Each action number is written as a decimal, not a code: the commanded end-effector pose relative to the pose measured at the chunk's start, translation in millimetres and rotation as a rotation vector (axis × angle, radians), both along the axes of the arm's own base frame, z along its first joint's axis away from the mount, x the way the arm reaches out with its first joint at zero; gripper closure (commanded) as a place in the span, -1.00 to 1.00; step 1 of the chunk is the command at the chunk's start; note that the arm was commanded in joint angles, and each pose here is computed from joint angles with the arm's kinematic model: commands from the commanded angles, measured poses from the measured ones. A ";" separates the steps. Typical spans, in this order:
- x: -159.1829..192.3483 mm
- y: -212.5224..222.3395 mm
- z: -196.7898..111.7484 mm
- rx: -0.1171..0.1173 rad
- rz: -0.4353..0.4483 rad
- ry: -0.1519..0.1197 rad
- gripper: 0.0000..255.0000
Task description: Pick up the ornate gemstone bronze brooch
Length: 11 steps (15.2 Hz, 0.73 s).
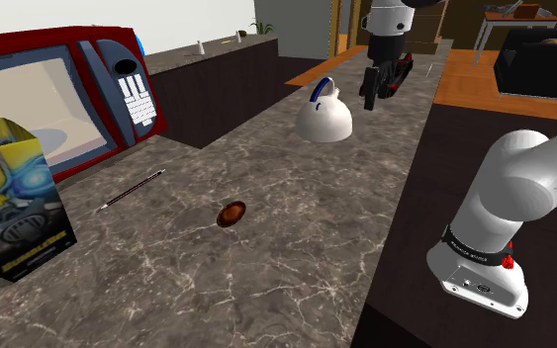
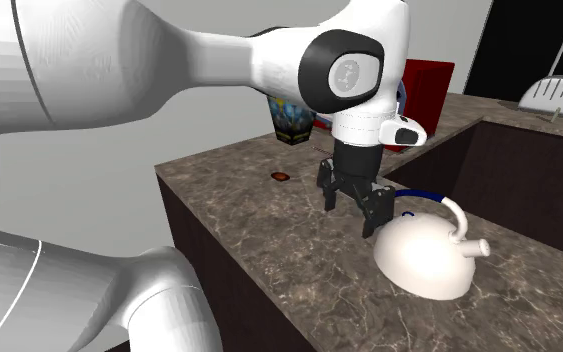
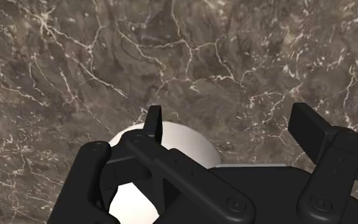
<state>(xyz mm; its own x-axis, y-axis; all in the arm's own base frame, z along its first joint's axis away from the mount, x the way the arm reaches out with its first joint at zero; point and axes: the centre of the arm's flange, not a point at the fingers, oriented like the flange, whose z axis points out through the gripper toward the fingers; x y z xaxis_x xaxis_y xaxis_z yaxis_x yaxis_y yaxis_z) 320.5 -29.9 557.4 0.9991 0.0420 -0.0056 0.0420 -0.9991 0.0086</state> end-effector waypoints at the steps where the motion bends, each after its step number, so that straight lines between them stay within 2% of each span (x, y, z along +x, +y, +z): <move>1: 0.0 0.0 0.0 0.000 0.000 0.000 -1.00; 11: 3.0 131.0 -27.5 -0.014 -0.177 -0.014 -1.00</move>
<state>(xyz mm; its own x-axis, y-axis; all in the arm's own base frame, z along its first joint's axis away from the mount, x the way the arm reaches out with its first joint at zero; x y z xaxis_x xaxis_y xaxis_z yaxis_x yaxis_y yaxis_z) 323.4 84.6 530.9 0.9936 -0.1131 0.0072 -0.1132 -0.9933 0.0211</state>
